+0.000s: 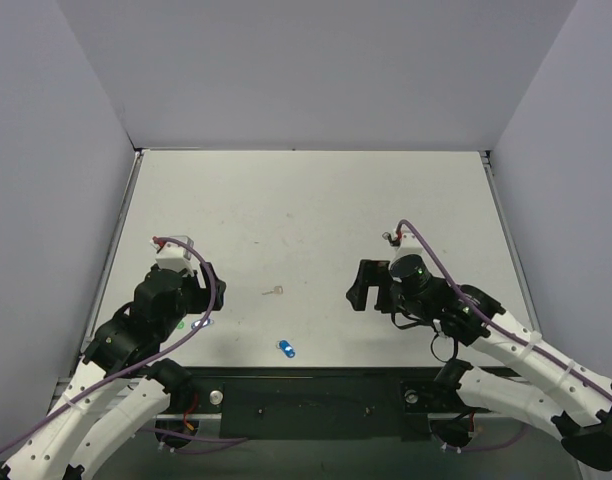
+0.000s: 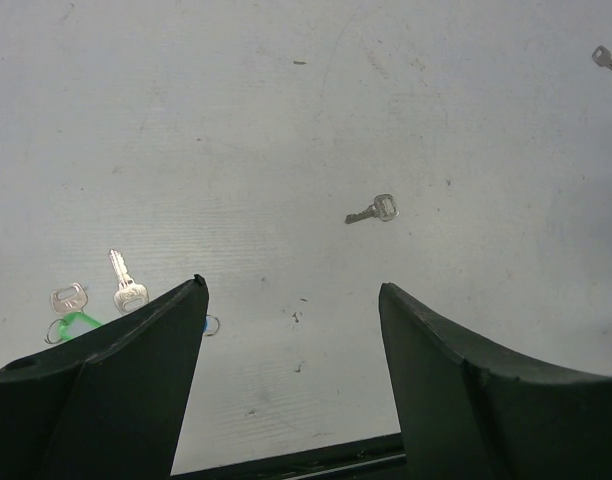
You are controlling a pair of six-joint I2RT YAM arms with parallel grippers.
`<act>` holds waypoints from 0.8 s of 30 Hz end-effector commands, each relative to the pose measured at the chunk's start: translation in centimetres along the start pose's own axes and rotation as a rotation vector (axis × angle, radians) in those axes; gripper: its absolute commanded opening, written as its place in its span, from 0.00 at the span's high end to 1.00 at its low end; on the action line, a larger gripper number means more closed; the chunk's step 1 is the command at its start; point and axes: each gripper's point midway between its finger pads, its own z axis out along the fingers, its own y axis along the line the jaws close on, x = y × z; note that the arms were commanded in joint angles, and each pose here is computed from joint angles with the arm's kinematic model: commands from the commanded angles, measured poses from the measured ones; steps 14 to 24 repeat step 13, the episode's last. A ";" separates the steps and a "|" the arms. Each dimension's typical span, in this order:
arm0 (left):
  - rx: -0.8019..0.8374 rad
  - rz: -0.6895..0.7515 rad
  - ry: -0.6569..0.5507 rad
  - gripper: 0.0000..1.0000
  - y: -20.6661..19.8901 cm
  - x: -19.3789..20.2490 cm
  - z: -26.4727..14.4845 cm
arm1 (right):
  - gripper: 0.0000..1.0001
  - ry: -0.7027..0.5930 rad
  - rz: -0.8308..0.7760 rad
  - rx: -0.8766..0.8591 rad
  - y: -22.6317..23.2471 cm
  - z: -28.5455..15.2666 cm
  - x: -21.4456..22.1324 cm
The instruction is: Remove the keys from the keyring
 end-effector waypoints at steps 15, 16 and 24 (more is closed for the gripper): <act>0.037 -0.008 -0.058 0.21 -0.8 -1.5 -0.1 | 0.07 -0.188 0.058 -0.080 1.5 -3.3 -4.5; 0.037 -0.008 -0.058 0.21 -0.8 -1.5 -0.1 | 0.07 -0.188 0.058 -0.080 1.5 -3.3 -4.5; 0.037 -0.008 -0.058 0.21 -0.8 -1.5 -0.1 | 0.07 -0.188 0.058 -0.080 1.5 -3.3 -4.5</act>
